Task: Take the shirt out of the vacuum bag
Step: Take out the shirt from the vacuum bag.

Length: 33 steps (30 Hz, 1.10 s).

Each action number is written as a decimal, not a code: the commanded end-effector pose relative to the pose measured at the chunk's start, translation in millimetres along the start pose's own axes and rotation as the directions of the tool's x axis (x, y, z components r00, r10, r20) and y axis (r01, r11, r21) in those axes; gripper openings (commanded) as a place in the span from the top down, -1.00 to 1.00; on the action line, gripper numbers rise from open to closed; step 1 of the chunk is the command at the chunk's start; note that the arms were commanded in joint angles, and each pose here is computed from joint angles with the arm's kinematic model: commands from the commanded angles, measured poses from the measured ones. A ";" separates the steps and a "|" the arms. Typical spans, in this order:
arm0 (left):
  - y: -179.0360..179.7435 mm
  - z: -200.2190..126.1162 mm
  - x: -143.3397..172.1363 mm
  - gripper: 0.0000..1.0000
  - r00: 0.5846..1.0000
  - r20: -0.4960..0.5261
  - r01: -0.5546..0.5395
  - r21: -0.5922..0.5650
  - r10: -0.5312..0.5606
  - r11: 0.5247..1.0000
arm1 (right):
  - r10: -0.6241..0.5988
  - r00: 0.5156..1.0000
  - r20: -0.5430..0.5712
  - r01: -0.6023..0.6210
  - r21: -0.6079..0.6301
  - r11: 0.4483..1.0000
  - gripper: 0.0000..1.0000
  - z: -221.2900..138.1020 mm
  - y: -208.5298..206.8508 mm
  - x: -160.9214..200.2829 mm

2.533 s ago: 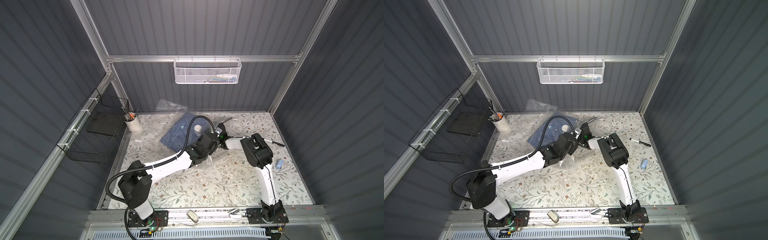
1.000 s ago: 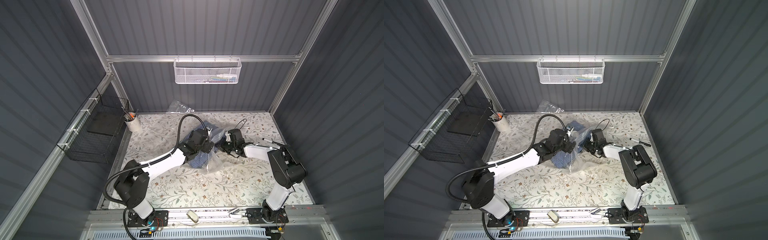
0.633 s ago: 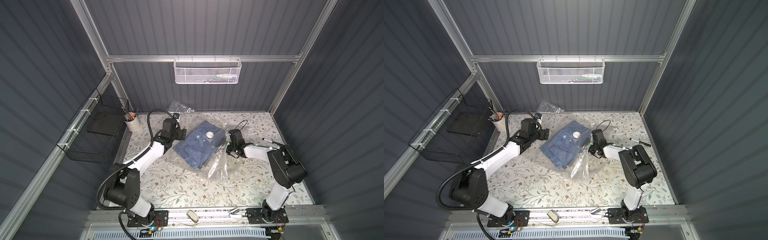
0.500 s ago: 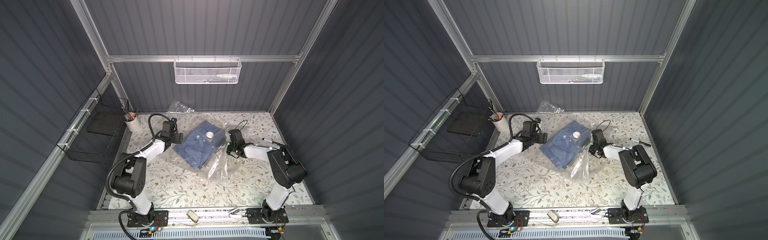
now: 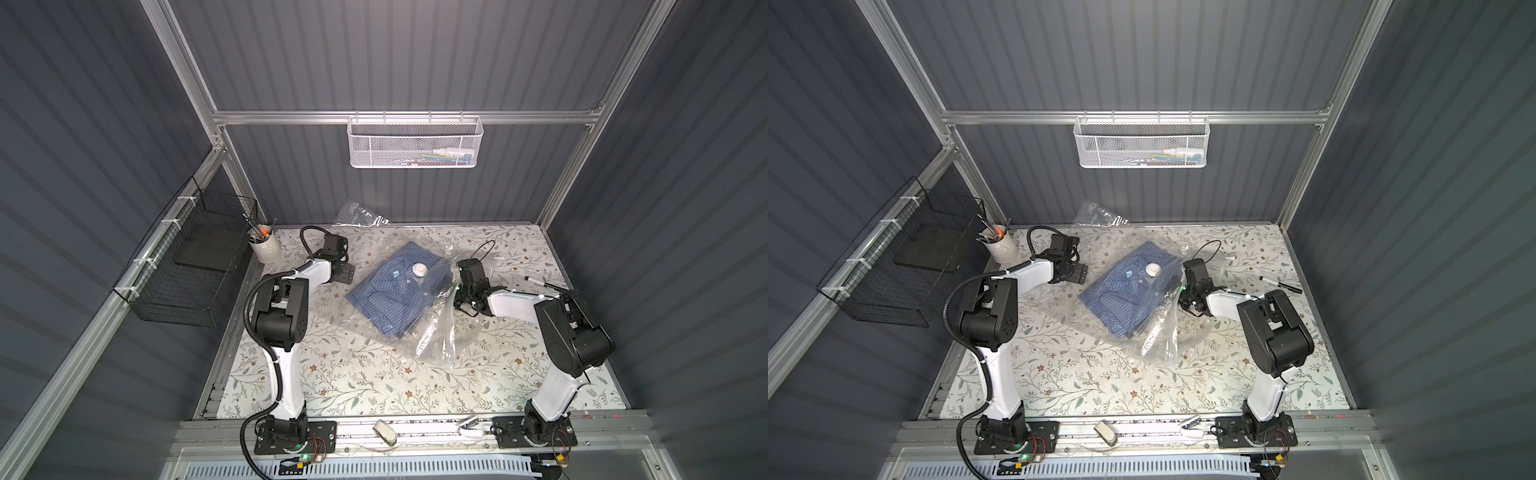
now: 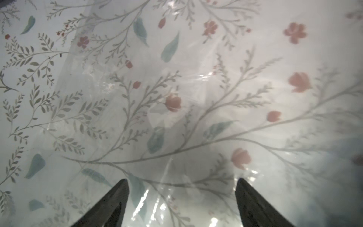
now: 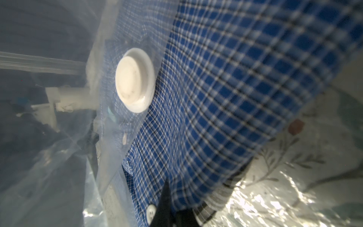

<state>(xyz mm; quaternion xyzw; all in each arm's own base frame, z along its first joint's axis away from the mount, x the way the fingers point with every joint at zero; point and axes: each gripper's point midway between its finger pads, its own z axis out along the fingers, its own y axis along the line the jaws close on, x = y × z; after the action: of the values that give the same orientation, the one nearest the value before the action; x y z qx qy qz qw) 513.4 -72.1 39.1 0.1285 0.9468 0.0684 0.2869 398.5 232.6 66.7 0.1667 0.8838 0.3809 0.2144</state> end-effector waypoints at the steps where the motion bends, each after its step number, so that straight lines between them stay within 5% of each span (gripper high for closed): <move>1: 8.2 13.5 13.9 -0.71 0.996 -0.083 -0.049 -0.030 0.046 0.998 | -0.012 1.000 -0.002 0.012 -0.024 1.000 1.00 -2.4 6.2 -1.0; 20: 27.2 60.9 58.8 -0.67 0.944 -0.321 -0.100 -0.062 0.075 0.993 | 0.007 1.000 -0.005 -0.007 0.009 1.000 1.00 -28.9 -3.2 2.0; 33: 30.1 69.5 75.7 -0.66 0.930 -0.359 -0.098 -0.053 0.072 0.994 | 0.019 1.000 0.007 -0.020 0.095 0.995 1.00 -75.7 -36.5 6.0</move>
<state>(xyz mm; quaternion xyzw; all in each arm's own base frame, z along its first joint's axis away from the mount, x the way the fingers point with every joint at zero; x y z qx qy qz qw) 560.6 -46.6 35.5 0.1167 0.9481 0.1145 0.2729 358.7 176.2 92.1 0.1856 0.8906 0.3534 0.2179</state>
